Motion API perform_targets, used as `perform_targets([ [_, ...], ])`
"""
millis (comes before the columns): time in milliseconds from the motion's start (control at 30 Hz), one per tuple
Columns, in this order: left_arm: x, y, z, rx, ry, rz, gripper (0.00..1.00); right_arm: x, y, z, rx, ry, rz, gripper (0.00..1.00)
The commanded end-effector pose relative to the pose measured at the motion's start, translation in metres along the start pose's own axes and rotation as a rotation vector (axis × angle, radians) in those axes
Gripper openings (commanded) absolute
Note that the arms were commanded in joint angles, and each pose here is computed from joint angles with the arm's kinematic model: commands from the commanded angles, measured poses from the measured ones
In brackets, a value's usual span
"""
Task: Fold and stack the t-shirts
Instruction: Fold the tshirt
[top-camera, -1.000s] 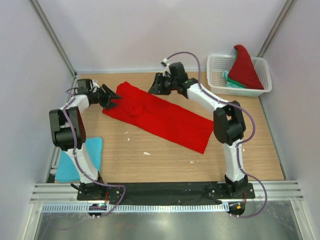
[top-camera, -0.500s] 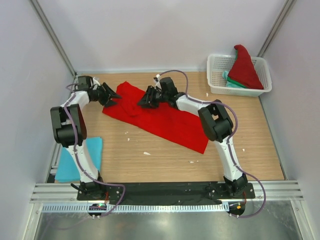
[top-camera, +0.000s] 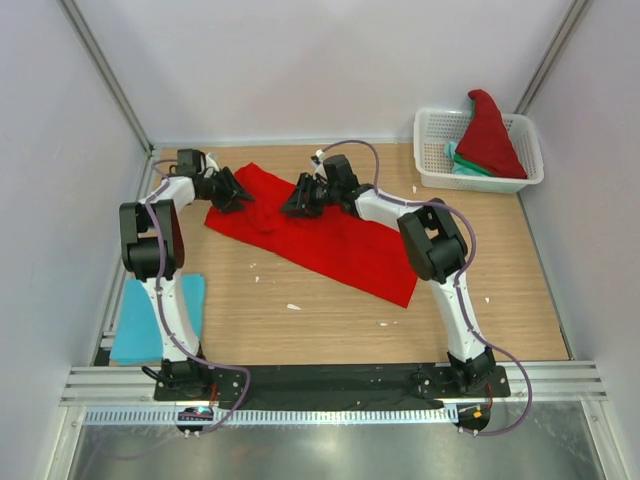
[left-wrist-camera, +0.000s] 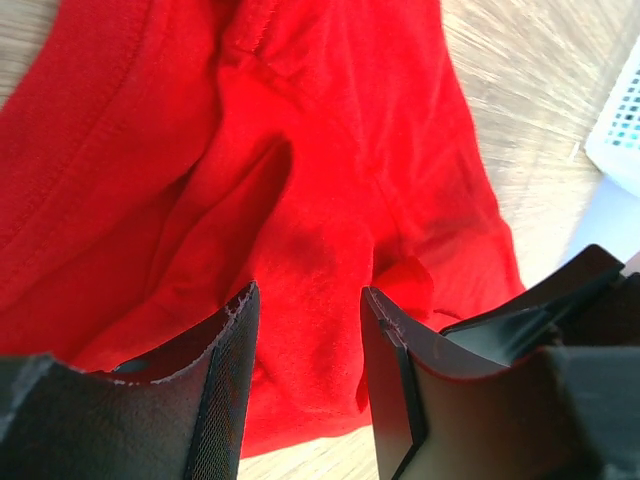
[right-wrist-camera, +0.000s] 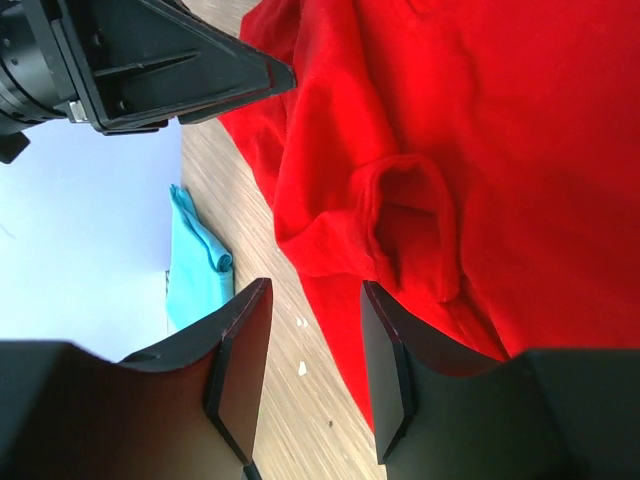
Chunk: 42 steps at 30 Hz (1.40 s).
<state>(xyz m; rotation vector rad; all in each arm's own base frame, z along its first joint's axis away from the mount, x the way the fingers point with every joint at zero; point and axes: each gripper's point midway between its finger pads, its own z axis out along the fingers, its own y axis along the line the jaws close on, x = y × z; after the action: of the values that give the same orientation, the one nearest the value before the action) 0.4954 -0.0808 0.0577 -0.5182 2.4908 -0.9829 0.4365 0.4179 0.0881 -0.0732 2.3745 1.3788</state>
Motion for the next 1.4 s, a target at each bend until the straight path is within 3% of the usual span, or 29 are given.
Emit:
perform_targets([
  [0, -0.014, -0.001, -0.007, -0.037, -0.05, 0.049, 0.46, -0.007, 0.007, 0.002, -0.017, -0.017, -0.052, 0.47],
  [467, -0.013, -0.011, -0.032, -0.069, -0.099, 0.09, 0.47, 0.008, 0.006, 0.029, -0.036, 0.017, -0.062, 0.45],
  [633, -0.008, -0.015, -0.031, -0.044, -0.081, 0.077, 0.47, -0.001, 0.016, 0.025, -0.051, -0.011, -0.049, 0.34],
  [733, -0.006, -0.014, -0.03, -0.038, -0.072, 0.069, 0.47, -0.013, 0.019, 0.017, -0.065, -0.033, -0.004, 0.2],
  [900, -0.004, -0.02, -0.028, -0.001, -0.07, 0.048, 0.48, -0.041, 0.024, -0.004, -0.137, -0.104, 0.104, 0.11],
  [1000, 0.002, -0.023, -0.024, 0.012, -0.059, 0.031, 0.53, -0.061, 0.031, -0.015, -0.215, -0.169, 0.204, 0.09],
  [1167, 0.003, -0.036, -0.016, 0.079, -0.068, -0.022, 0.52, -0.077, 0.025, -0.013, -0.285, -0.194, 0.342, 0.09],
  [1367, 0.004, -0.055, 0.003, 0.157, -0.057, -0.078, 0.41, -0.086, 0.017, -0.005, -0.378, -0.232, 0.436, 0.08],
])
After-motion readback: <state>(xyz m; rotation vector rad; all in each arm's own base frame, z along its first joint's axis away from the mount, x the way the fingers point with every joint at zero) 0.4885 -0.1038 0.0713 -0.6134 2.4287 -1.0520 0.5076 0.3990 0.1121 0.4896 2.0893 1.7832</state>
